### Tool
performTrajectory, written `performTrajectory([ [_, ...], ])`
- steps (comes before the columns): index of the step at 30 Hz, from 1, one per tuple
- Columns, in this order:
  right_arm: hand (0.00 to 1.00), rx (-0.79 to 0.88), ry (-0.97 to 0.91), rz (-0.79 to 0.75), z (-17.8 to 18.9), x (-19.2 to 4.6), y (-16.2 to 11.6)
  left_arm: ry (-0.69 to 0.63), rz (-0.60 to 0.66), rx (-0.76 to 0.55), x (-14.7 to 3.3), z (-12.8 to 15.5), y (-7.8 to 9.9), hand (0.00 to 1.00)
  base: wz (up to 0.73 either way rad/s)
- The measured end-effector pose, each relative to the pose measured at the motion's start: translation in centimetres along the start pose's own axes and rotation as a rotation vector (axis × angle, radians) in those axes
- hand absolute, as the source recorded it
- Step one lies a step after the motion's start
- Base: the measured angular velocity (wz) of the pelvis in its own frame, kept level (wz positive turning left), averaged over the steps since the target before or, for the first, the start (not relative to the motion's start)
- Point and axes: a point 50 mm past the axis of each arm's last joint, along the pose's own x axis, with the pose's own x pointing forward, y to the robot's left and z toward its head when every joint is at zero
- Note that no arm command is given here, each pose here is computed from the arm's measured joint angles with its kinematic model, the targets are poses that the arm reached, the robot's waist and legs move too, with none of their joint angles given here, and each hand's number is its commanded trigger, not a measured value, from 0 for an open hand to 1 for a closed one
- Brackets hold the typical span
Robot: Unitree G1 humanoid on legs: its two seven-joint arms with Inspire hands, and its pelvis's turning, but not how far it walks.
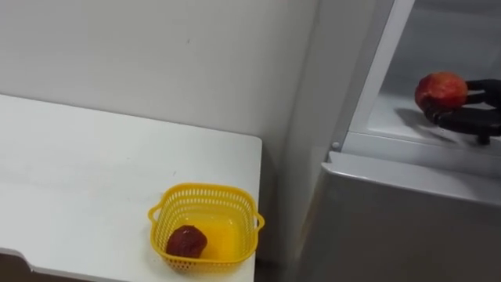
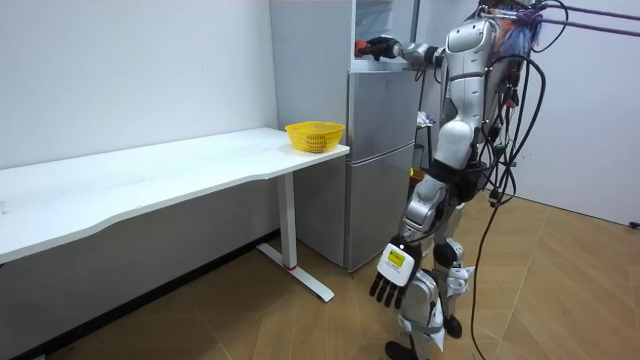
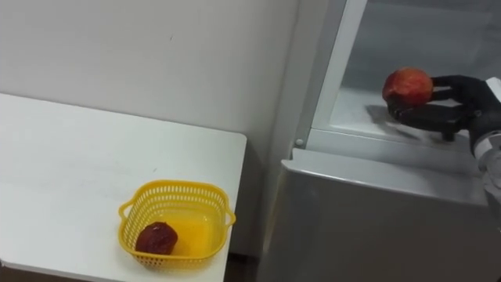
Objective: Retrieve from the upper fridge
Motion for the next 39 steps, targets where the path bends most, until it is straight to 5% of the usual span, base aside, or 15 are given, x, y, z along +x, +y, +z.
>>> performTrajectory([
  [9,1.0,-0.006,-0.159,-0.018,1.7,-2.5,1.8,-0.01,0.033,-0.003,0.0,0.1,-0.1,0.0,-0.04],
  [17,1.0,0.05,-0.307,-0.063,3.7,-5.2,4.2,0.005,0.009,-0.078,-0.1,-0.3,-2.0,0.0,-0.11],
  [27,1.0,0.049,-0.54,-0.066,7.9,-7.8,4.3,0.007,-0.001,-0.092,-0.2,-0.5,-2.4,0.0,-0.01],
  [39,1.0,-0.118,-0.842,-0.09,11.9,-11.6,5.0,-0.01,-0.023,-0.068,0.0,-0.2,-2.8,0.0,0.0],
])
